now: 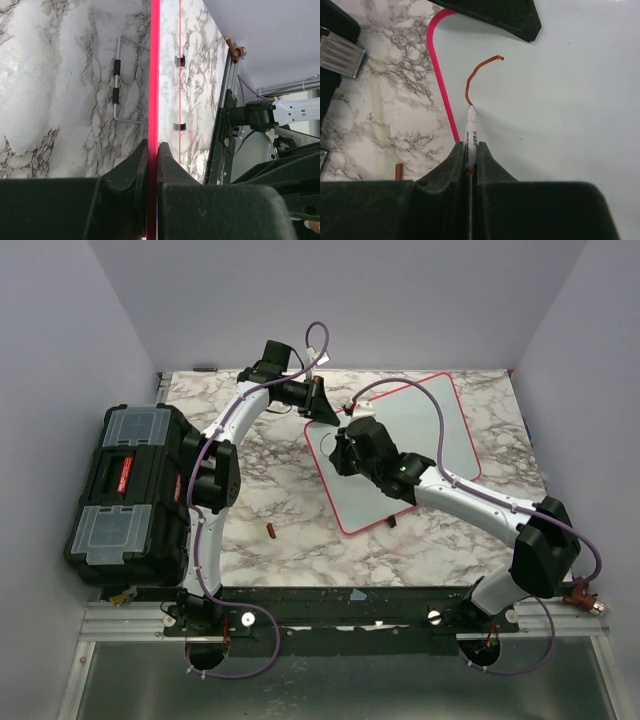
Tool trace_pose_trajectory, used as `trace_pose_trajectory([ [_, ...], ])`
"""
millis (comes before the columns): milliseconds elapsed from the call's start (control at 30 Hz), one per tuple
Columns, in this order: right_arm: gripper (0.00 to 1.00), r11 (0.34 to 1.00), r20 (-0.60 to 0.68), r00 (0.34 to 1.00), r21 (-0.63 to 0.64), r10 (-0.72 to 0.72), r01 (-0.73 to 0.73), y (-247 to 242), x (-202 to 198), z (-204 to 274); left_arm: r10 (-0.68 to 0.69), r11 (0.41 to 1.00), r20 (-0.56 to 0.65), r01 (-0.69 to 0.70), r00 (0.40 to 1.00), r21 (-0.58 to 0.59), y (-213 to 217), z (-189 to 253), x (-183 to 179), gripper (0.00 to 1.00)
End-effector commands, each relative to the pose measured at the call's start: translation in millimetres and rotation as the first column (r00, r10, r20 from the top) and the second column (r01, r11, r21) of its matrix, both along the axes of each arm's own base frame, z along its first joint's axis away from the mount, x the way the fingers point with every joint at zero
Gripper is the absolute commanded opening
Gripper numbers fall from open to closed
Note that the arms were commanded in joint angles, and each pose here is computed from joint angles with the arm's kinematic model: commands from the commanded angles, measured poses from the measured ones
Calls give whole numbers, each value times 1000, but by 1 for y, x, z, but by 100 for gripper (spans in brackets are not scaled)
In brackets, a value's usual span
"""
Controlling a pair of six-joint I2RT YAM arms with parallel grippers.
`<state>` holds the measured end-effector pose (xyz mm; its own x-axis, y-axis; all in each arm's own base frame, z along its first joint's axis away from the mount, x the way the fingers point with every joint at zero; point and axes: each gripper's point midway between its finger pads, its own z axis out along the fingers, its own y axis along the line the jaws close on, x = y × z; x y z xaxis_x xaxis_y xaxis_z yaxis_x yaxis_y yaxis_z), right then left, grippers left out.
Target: Write a sentence on the whiteboard
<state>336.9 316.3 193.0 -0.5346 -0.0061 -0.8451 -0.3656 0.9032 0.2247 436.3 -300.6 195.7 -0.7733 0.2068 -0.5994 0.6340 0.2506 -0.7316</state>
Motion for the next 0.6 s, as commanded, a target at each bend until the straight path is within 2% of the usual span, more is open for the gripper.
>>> trace_pose_trajectory([
  [0,1,997,-59,998,-77,-22,18,-19,-14,-24,-31,999,160,29,987,13,-4,0,6,0],
  [333,1,989,-37,994,-111,-107,102,-40,-14,-24,-30,999,161,28,986,14,-4,0,6,0],
  [567,1,981,22,986,-102,-165,166,-45,-2,-4,-33,999,160,32,986,10,-4,1,5,0],
])
